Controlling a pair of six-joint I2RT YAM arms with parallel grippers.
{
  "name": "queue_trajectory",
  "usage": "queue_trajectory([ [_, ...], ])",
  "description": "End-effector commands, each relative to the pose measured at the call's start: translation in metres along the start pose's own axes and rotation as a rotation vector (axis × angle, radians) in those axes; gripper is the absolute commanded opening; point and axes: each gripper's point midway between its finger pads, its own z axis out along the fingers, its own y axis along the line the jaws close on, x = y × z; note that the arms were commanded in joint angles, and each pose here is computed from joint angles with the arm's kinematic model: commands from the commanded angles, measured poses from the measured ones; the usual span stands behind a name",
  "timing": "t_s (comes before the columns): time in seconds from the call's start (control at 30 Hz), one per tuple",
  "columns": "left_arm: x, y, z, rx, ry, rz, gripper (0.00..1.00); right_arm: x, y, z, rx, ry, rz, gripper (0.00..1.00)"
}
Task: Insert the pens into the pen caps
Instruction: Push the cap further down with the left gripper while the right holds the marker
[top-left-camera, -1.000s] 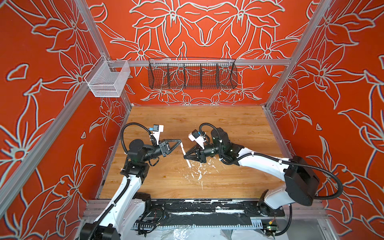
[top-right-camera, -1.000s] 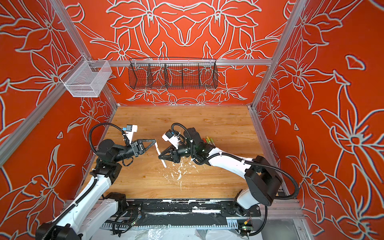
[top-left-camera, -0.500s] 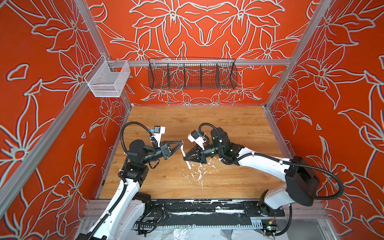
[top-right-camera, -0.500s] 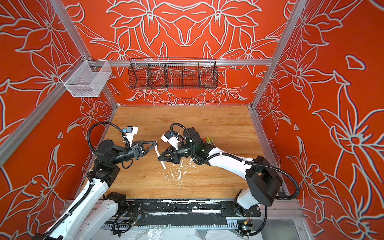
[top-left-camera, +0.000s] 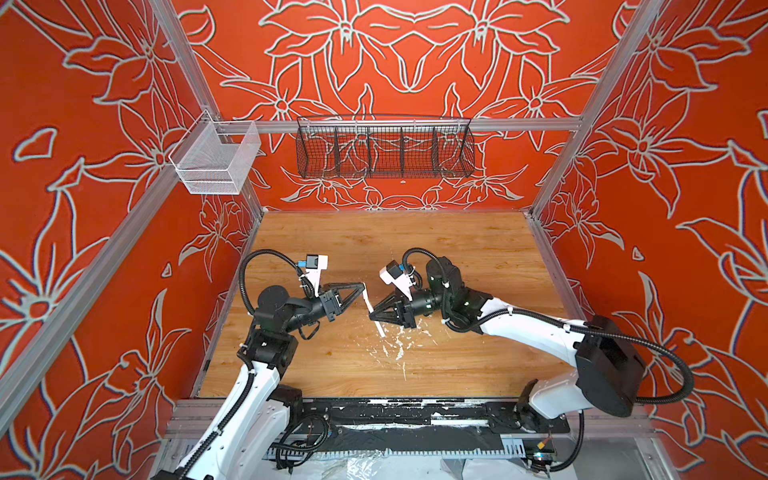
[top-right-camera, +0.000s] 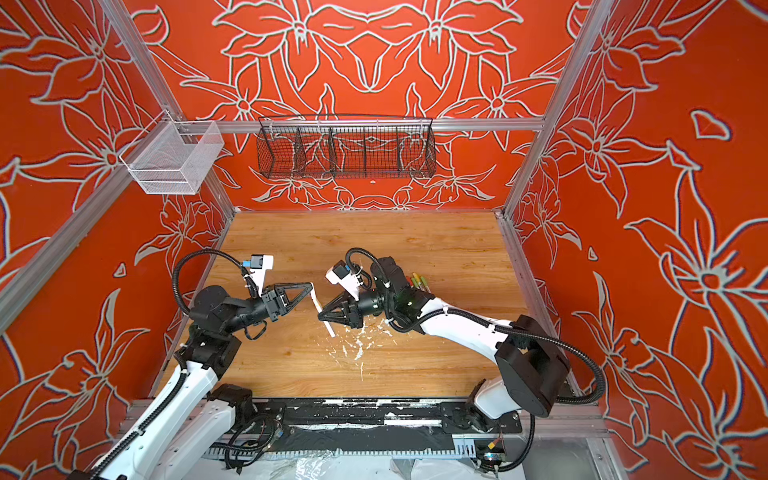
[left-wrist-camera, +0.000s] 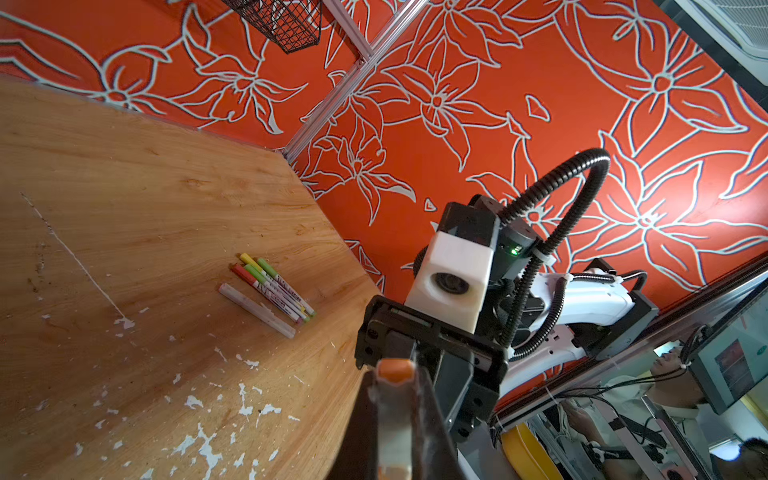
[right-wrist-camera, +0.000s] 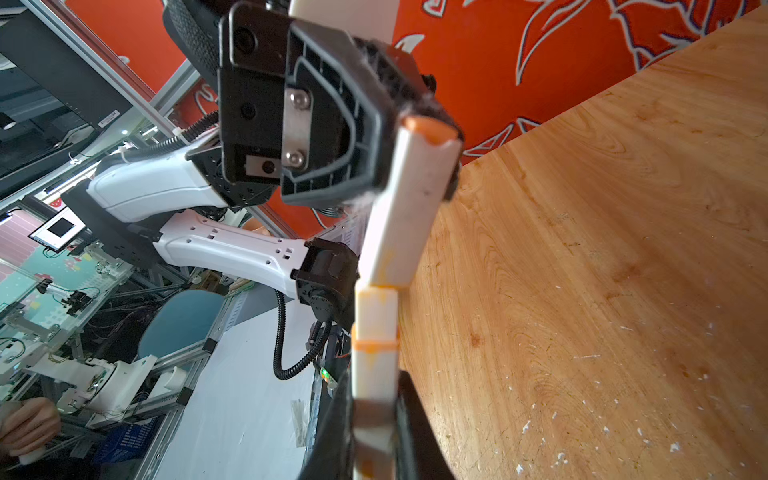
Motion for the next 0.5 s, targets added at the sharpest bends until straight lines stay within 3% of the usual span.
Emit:
queue_trajectory([
  [0.0, 0.023, -0.002, -0.001, 0.039, 0.078, -0.06, 0.0, -0.061, 0.014, -0.015, 0.013, -0.193, -0.181, 0.0],
  [0.47, 0.025, -0.011, -0.001, 0.102, 0.09, -0.06, 0.0, -0.09, 0.036, -0.015, -0.091, -0.281, -0.305, 0.0],
])
